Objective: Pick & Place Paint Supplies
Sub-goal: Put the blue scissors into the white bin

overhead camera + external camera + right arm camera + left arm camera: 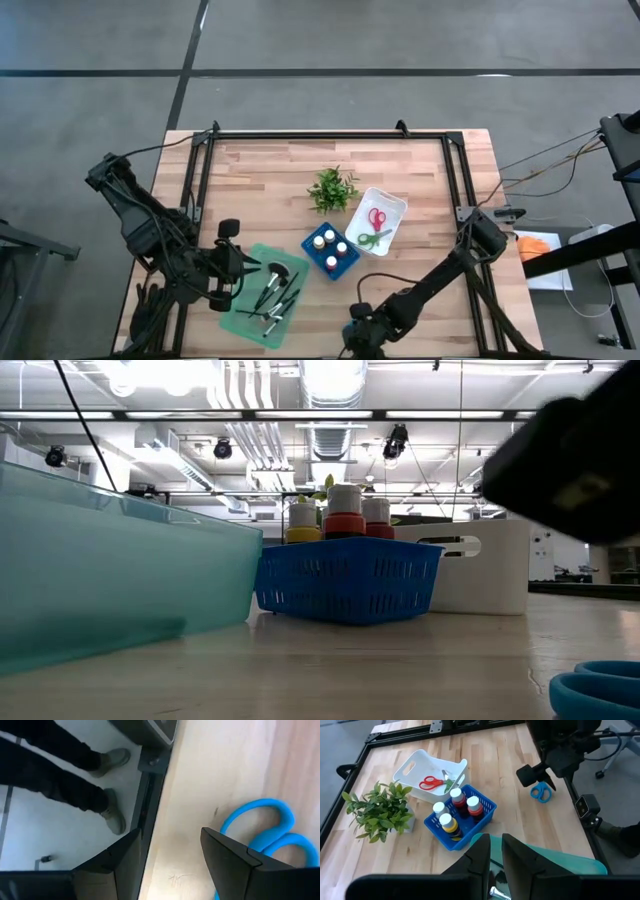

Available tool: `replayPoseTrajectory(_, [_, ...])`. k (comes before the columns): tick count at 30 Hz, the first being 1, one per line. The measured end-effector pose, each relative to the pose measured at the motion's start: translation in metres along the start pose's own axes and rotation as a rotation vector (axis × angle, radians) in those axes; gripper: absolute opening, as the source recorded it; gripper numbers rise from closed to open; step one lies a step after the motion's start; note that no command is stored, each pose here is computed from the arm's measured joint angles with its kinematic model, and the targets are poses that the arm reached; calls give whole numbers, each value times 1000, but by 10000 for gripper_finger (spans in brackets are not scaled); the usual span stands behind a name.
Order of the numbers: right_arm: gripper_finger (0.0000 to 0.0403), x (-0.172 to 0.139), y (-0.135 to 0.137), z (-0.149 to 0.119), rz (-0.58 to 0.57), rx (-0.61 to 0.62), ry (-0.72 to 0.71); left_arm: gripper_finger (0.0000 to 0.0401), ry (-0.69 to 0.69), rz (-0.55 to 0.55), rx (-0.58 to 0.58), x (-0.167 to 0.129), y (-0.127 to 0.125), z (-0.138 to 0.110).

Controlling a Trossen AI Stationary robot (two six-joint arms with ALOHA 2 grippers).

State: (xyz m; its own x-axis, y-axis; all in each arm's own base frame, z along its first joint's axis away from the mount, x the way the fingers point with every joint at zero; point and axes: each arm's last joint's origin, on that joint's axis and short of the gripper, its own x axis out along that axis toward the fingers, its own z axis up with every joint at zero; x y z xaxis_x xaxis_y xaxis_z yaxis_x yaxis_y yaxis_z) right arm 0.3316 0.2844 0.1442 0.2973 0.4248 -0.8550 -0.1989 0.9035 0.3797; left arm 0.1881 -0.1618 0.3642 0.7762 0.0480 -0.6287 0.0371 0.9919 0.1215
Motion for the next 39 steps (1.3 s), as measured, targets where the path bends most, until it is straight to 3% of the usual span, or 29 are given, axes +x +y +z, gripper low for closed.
replayPoseTrajectory(7, [203,-18,4,6,-44,0,-71,56,-7,-3,-5,0,0,1])
replayPoseTrajectory(39, [203,3,-12,-15,-54,28,-10,56,-14,-7,-10,0,-1,2])
